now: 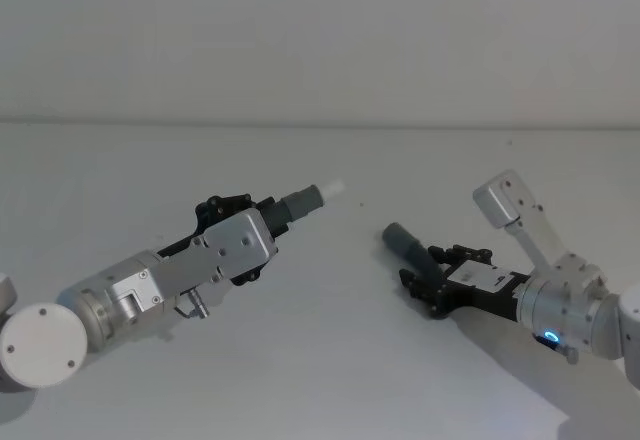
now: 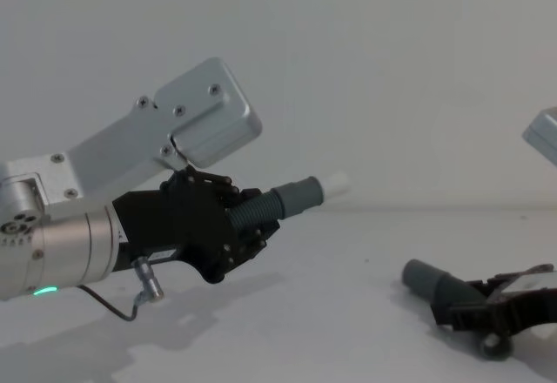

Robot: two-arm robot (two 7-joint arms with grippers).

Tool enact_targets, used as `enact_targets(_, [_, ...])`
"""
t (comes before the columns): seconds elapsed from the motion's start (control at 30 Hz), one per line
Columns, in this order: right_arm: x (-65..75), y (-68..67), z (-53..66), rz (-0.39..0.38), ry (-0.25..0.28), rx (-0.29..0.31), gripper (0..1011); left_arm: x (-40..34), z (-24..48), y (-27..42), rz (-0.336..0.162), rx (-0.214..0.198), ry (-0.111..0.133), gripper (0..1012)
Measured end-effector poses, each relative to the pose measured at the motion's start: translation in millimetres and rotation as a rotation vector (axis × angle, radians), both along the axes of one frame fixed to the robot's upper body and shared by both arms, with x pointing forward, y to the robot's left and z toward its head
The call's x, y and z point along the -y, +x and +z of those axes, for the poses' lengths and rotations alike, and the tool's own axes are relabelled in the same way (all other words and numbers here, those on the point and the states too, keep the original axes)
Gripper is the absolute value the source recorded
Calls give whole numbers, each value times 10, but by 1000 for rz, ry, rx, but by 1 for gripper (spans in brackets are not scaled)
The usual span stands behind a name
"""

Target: Use both hands to pick up one end of the pipe from the table, align the ends, and insert them.

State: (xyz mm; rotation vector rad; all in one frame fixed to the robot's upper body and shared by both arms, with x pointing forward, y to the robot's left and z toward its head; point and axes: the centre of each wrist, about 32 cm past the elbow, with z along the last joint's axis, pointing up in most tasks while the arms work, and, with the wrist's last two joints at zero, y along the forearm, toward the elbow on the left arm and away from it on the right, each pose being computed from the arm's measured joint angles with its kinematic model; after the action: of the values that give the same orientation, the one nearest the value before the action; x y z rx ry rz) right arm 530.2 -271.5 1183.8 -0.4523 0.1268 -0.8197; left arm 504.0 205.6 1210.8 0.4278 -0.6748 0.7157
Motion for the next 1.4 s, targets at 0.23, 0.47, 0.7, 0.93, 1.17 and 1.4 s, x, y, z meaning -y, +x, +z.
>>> enact_targets(0.23, [1, 1, -2, 0, 1, -1, 383, 0, 0, 0, 0, 0, 0, 339])
enact_targets(0.47, [1, 1, -6, 0, 0, -3, 286, 0, 0, 0, 0, 0, 0, 339])
enact_targets(0.7, [4, -8, 4, 3, -9, 4, 286, 0, 0, 0, 0, 0, 0, 339])
enact_targets(0.93, [11, -46, 72, 10, -61, 53, 284, 0, 0, 0, 0, 0, 0, 339])
enact_targets(1.17, [29, -102, 179, 23, -139, 130, 284, 0, 0, 0, 0, 0, 0, 339])
enact_targets(1.4, [62, -176, 309, 49, -244, 221, 284, 0, 0, 0, 0, 0, 0, 339])
